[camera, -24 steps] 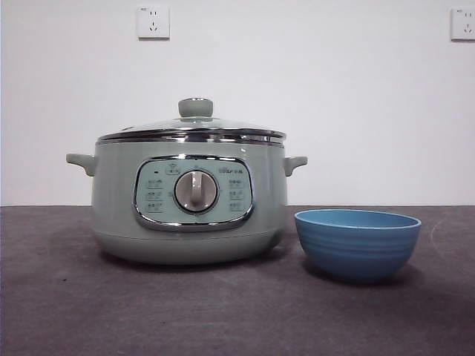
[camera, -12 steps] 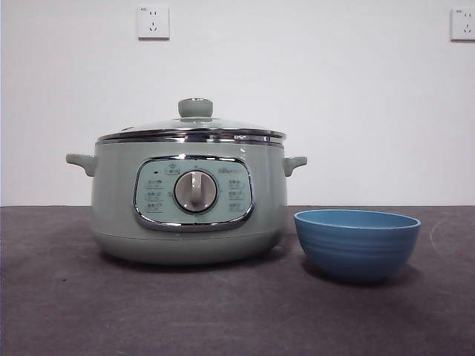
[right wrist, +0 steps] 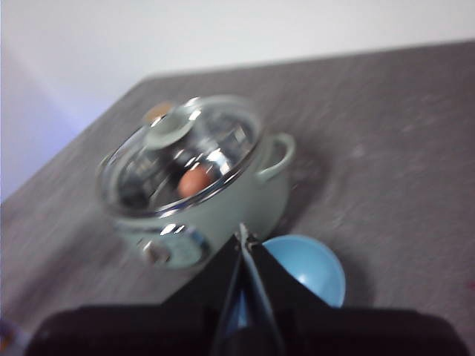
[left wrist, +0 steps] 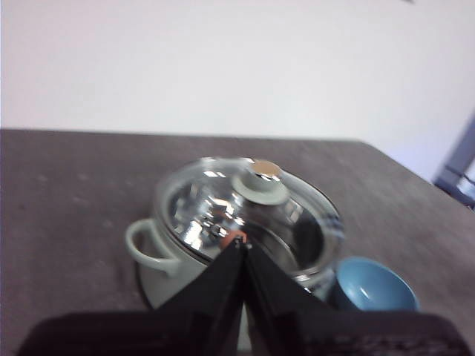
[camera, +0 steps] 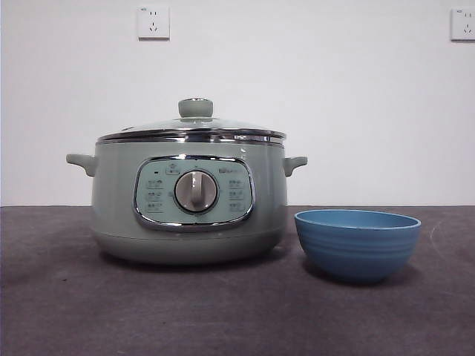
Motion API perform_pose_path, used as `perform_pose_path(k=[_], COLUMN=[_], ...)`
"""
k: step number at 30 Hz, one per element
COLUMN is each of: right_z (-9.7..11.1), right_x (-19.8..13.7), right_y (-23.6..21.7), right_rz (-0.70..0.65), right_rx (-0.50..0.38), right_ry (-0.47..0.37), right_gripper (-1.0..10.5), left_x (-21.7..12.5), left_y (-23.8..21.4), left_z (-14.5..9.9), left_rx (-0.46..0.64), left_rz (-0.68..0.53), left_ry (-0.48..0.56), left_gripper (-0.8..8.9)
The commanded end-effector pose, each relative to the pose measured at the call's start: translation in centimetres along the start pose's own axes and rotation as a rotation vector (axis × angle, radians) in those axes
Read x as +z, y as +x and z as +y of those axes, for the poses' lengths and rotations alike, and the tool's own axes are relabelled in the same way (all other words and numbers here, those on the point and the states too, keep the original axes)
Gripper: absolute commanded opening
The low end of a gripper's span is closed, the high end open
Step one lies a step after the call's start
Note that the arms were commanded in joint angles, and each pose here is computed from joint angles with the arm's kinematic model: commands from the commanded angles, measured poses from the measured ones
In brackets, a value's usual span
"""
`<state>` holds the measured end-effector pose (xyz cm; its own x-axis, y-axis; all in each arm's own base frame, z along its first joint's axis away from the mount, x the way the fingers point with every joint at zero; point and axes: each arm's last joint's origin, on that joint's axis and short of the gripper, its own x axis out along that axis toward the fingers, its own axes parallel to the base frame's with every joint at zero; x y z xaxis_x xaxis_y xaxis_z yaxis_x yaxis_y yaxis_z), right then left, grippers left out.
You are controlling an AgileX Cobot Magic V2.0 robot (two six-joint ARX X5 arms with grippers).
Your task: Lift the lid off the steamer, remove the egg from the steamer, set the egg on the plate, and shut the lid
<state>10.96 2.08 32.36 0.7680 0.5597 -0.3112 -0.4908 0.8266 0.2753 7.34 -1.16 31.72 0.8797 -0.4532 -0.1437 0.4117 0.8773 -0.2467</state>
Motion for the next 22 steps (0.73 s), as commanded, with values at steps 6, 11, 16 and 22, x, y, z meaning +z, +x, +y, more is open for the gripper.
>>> perform_pose_path(k=[6,11,16,22], right_z=[1.1,1.6,1.6,1.6], right_x=[4.0,4.7,4.7,4.7], right_y=[-0.5,-0.4,-0.3,-0.3], right_rz=[0.181,0.306,0.319,0.319], right_rx=[0.112,0.153,0.157,0.156], right_ry=[-0.082,-0.062,-0.054,-0.05], right_gripper=[-0.1,-0.1,0.1,4.6], left_x=[3.5,4.6,4.8,4.8], left_y=[0.3,0.4,0.4,0.4], left_z=[-0.9,-1.2,-1.2,-1.2], left_rx=[-0.171,-0.193,-0.193,-0.189], left_rz=[0.17,0.236,0.237,0.238], left_ry=[0.057,0.05,0.045,0.03], left_gripper=[-0.08,-0.08,0.02,5.01])
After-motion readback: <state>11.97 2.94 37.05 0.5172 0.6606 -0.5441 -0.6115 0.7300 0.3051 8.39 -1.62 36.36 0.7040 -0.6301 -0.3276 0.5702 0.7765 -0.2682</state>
